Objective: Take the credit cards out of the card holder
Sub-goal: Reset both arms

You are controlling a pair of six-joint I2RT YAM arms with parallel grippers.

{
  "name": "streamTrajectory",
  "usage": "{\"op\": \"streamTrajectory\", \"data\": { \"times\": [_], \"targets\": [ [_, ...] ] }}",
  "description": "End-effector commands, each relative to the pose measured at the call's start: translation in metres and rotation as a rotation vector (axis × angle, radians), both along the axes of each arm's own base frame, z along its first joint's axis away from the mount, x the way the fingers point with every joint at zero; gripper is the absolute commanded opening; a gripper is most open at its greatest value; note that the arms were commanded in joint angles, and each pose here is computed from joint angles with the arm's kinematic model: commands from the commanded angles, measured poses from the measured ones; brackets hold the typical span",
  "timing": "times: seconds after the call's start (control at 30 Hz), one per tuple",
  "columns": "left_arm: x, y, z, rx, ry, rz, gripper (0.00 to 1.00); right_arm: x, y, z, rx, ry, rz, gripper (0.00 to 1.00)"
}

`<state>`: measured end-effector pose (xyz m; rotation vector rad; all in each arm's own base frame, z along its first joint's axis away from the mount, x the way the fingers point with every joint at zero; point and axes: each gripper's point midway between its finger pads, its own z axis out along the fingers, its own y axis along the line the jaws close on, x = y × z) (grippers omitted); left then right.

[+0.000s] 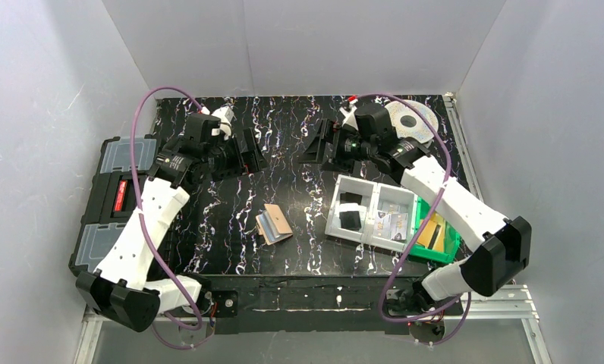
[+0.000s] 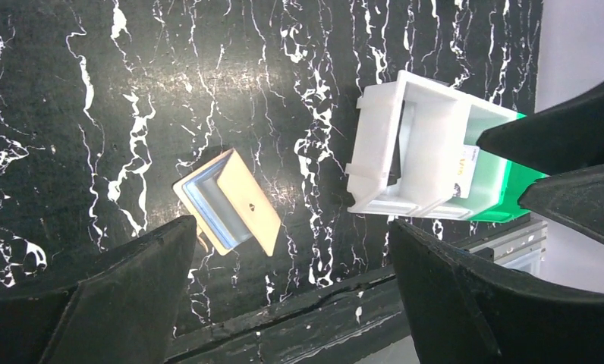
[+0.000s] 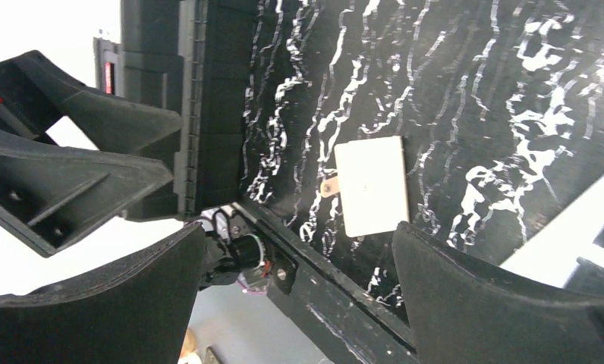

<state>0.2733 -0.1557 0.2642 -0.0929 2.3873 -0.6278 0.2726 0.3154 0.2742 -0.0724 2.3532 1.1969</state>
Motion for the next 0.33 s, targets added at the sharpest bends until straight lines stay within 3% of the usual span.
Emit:
{"op": "streamTrajectory", "data": {
  "times": [0.0,0.3],
  "targets": [
    [-0.0026,0.0066,-0.0001,0.039,-0.023,-0.004,0.98,0.0014,-0.022,-0.0052,-0.065,-0.069,-0.057,0.98],
    [-0.0032,0.0097,-0.0063,0.062,-0.014,-0.003,0.98,-0.0017,-0.0304,-0.0078,-0.067,-0.085,-0.074,0.98]
  ]
}}
